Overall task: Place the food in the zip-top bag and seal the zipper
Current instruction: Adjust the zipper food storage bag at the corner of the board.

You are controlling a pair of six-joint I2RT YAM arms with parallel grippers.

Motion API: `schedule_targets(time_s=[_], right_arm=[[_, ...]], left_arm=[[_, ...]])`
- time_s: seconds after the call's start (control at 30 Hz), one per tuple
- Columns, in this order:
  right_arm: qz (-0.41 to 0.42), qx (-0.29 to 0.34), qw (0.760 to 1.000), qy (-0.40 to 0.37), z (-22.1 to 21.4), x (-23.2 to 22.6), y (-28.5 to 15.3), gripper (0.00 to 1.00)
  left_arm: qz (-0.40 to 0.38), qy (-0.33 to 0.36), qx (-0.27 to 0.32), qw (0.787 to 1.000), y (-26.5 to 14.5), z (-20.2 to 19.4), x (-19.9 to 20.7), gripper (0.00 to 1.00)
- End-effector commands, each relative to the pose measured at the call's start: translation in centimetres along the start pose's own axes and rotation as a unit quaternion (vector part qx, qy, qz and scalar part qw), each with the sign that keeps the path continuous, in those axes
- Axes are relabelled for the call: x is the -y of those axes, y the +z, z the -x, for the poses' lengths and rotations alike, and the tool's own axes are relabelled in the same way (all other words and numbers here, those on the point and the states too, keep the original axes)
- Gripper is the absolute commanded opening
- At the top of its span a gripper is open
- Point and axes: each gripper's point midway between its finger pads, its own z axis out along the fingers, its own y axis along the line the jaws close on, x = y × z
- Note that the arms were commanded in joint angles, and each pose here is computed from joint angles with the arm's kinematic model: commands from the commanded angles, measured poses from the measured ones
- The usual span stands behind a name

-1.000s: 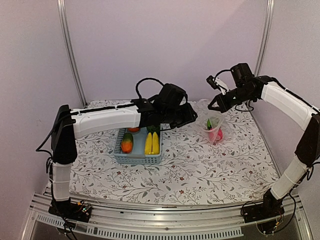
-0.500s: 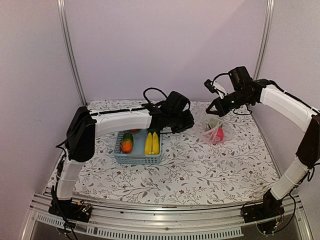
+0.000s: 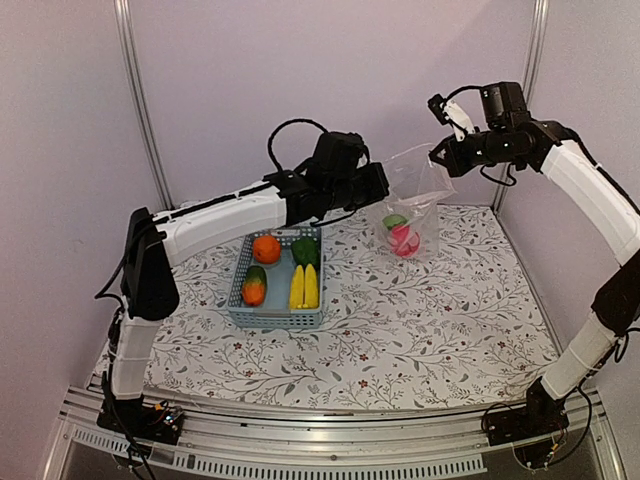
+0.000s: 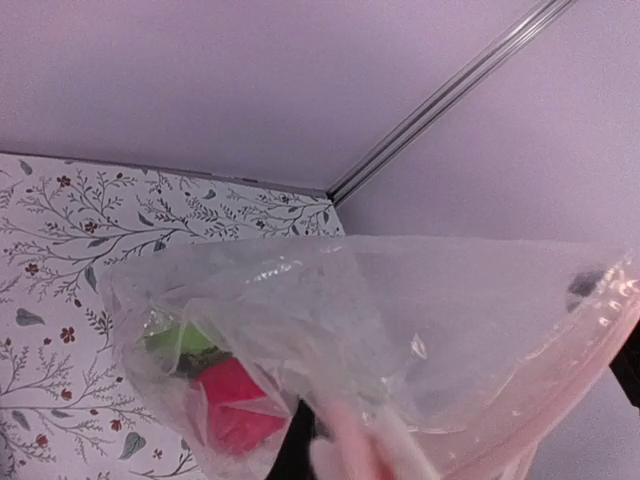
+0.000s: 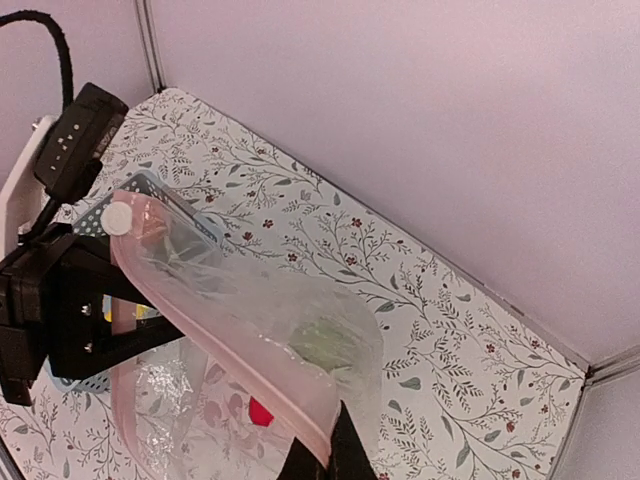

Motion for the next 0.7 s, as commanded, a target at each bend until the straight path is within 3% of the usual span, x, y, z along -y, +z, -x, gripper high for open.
schedule_targets(time_s=[0.0,0.13,0.2,0.33,0.47,0.53,0.67], right_arm=[[-0.002,-0.001,1.0,-0.009,0.3,0.3,-0.3,0.0],[0.075,-0.091,0.993,0.0,-5.2,-3.7,3.7,0.0],[0.013,-0.089,0.996,0.004,-5.5,-1.6,3.5,0.0],[-0.088,-0.034,0.995,0.012,-0.8,4.7,1.2,0.0],[-0.079,-0.001,0.997,0.013,1.5,4.8,-0.1,0.0],[-0.056,-0.014,0.998,0.017,0.3,3.9,0.5,0.0],[-0.042,-0.042,0.998,0.027,-2.5,3.2,1.9,0.0]], left_arm=[[-0.004,0.051,0.084,0.995,-2.2,5.2,2.2,0.0],[-0.035,0.08,0.064,0.994,-2.9,2.8,5.6,0.0],[-0.029,0.101,0.076,0.992,-3.4,2.3,6.7,0.0],[0.018,0.108,0.1,0.989,-1.3,5.2,3.9,0.0],[-0.016,0.113,0.086,0.99,-1.5,6.0,5.0,0.0],[-0.053,0.108,0.09,0.989,-1.7,5.3,5.8,0.0],[-0.041,0.098,0.056,0.993,-0.5,3.8,4.2,0.01]])
